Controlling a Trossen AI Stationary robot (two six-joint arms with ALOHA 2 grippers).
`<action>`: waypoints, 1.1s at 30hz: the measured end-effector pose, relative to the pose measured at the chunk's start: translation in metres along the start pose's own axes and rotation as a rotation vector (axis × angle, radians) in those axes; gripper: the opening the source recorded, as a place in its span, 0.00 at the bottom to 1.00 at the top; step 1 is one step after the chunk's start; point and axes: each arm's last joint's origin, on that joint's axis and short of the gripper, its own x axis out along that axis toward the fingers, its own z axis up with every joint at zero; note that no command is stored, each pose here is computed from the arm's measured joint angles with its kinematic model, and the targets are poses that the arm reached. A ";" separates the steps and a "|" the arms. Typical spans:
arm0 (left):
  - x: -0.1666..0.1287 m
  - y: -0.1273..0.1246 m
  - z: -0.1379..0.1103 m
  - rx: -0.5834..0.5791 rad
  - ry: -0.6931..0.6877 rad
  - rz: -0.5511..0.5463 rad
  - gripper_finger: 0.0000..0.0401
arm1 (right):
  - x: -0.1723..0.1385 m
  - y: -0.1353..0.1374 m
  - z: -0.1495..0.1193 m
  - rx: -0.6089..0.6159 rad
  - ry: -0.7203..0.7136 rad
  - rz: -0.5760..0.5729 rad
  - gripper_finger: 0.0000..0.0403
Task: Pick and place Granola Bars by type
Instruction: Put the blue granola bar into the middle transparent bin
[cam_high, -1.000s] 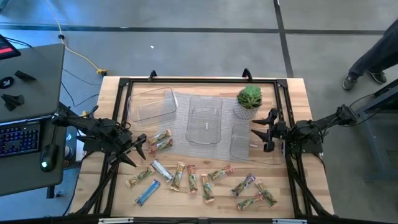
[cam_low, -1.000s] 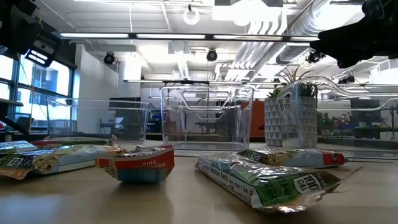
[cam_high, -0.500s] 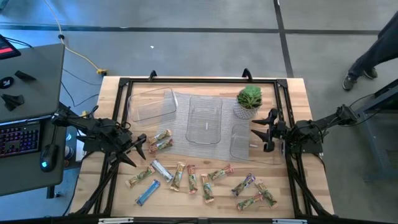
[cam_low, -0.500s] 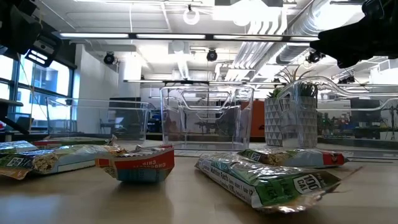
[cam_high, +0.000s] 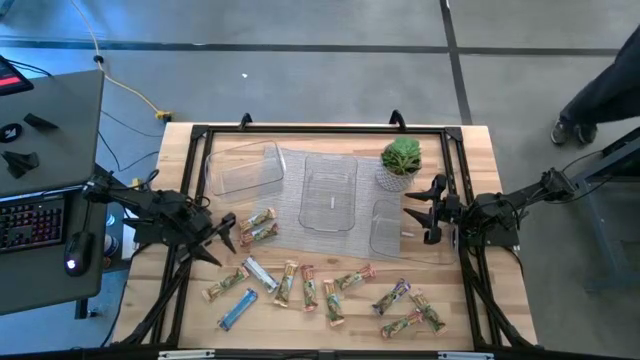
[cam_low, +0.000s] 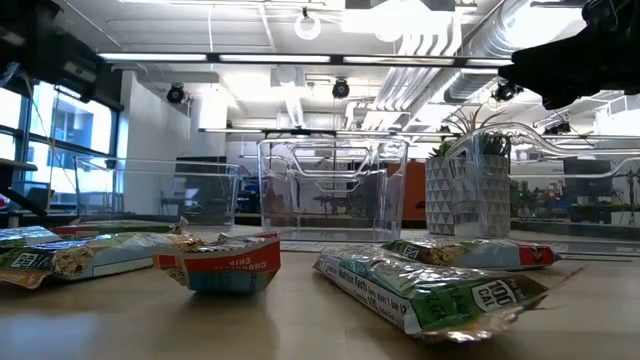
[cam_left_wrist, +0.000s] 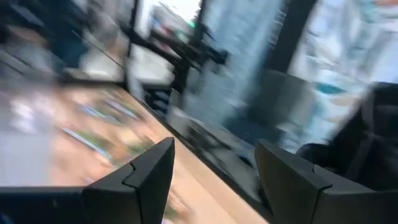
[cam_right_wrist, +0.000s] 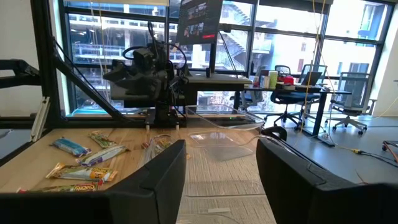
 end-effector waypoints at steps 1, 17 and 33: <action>0.000 0.001 0.003 0.019 -0.036 0.041 0.54 | 0.000 0.000 0.000 0.000 0.000 0.000 0.45; 0.000 0.004 0.005 -0.124 -0.077 0.144 0.54 | 0.000 0.000 0.000 0.000 0.000 0.000 0.45; -0.002 0.009 0.000 -0.186 -0.061 0.300 0.54 | 0.000 -0.001 0.005 0.045 -0.046 -0.006 0.45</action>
